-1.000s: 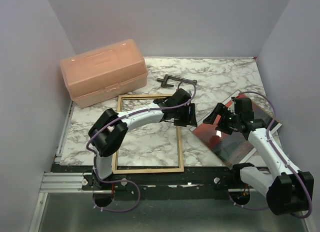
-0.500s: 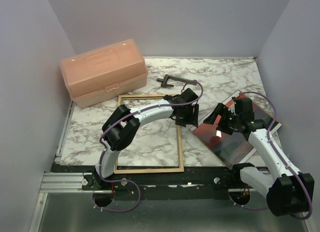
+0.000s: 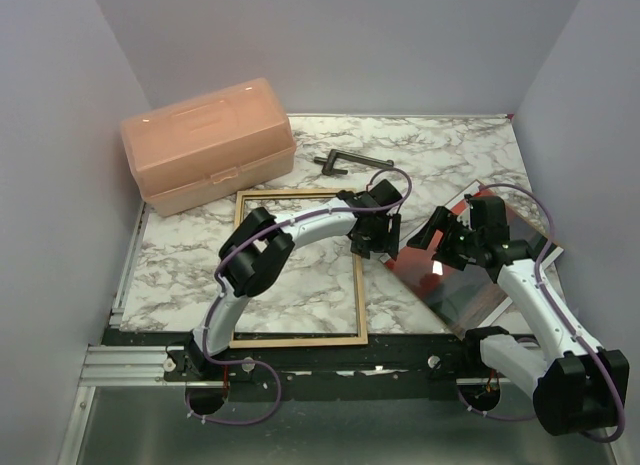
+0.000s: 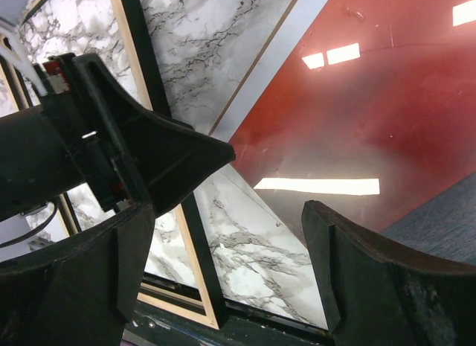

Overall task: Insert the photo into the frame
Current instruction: Pick up the photo frame item at the center of the board.

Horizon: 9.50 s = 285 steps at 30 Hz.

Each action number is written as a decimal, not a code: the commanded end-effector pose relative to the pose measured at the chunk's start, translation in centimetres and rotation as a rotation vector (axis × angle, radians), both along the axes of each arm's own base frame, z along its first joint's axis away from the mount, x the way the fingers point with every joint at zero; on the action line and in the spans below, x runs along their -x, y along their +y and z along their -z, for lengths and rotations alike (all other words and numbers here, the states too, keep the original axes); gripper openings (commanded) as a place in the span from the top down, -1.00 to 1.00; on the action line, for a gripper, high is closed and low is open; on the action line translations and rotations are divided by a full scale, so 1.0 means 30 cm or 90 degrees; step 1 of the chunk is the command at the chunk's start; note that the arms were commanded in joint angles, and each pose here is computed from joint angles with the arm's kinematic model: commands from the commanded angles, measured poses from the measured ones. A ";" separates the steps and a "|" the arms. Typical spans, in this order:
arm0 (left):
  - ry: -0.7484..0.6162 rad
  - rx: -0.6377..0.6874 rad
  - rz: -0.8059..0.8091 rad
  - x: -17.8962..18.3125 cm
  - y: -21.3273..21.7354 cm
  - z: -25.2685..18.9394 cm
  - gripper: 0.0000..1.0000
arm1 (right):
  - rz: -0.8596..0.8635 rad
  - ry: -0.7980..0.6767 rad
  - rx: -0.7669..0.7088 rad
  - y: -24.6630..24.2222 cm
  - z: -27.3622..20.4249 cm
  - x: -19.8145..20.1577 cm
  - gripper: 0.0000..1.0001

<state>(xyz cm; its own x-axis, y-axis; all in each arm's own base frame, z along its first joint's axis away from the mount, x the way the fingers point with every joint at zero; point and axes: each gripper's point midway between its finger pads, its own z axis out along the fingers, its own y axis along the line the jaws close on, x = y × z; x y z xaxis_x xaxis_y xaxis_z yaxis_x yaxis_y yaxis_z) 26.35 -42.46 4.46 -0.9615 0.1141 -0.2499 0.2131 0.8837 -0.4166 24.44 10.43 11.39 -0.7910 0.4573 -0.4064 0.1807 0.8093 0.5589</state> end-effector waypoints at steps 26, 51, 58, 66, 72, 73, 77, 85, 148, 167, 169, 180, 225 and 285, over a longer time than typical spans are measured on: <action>-0.032 0.128 0.028 0.049 -0.038 -0.215 -0.29 | 0.010 -0.001 -0.003 -0.005 -0.009 0.005 -0.76; -0.015 0.076 -0.042 -0.010 0.030 -0.053 -0.28 | 0.016 -0.028 -0.029 0.009 -0.081 -0.003 -0.75; 0.014 0.059 -0.029 -0.006 0.003 0.020 -0.29 | 0.015 -0.026 -0.024 0.006 -0.074 -0.002 -0.75; 0.044 0.062 -0.011 0.018 -0.017 0.053 -0.26 | 0.014 -0.026 -0.023 0.007 -0.077 -0.007 -0.75; 0.062 0.138 0.002 0.052 -0.057 -0.010 -0.16 | 0.010 -0.026 -0.029 0.012 -0.082 -0.008 -0.75; 0.063 0.142 0.003 0.054 -0.056 -0.019 -0.14 | 0.008 -0.027 -0.032 0.015 -0.085 -0.007 -0.75; 0.062 0.146 0.004 0.061 -0.046 -0.055 -0.10 | 0.008 -0.029 -0.035 0.018 -0.093 -0.010 -0.75; 0.067 0.155 0.018 0.082 -0.034 -0.097 -0.09 | 0.007 -0.036 -0.037 0.020 -0.110 -0.020 -0.75; 0.115 0.381 0.070 0.077 -0.237 -0.075 0.21 | 0.004 -0.081 -0.062 0.034 -0.204 -0.021 -0.75; 0.098 0.392 0.091 0.110 -0.254 -0.119 0.85 | -0.008 -0.099 -0.070 0.044 -0.251 -0.027 -0.75; 0.082 0.383 0.083 0.103 -0.236 -0.135 0.97 | -0.010 -0.102 -0.072 0.047 -0.259 -0.029 -0.74; -0.014 0.364 -0.019 0.049 0.011 -0.226 1.00 | -0.040 -0.102 -0.074 0.062 -0.261 -0.025 -0.74; -0.096 0.083 -0.341 0.405 0.950 -0.039 -0.68 | -0.094 0.025 -0.089 0.098 0.052 0.001 -0.74; -0.066 0.134 -0.249 0.372 0.828 -0.036 -0.75 | -0.299 0.136 -0.400 0.390 0.290 -0.091 0.14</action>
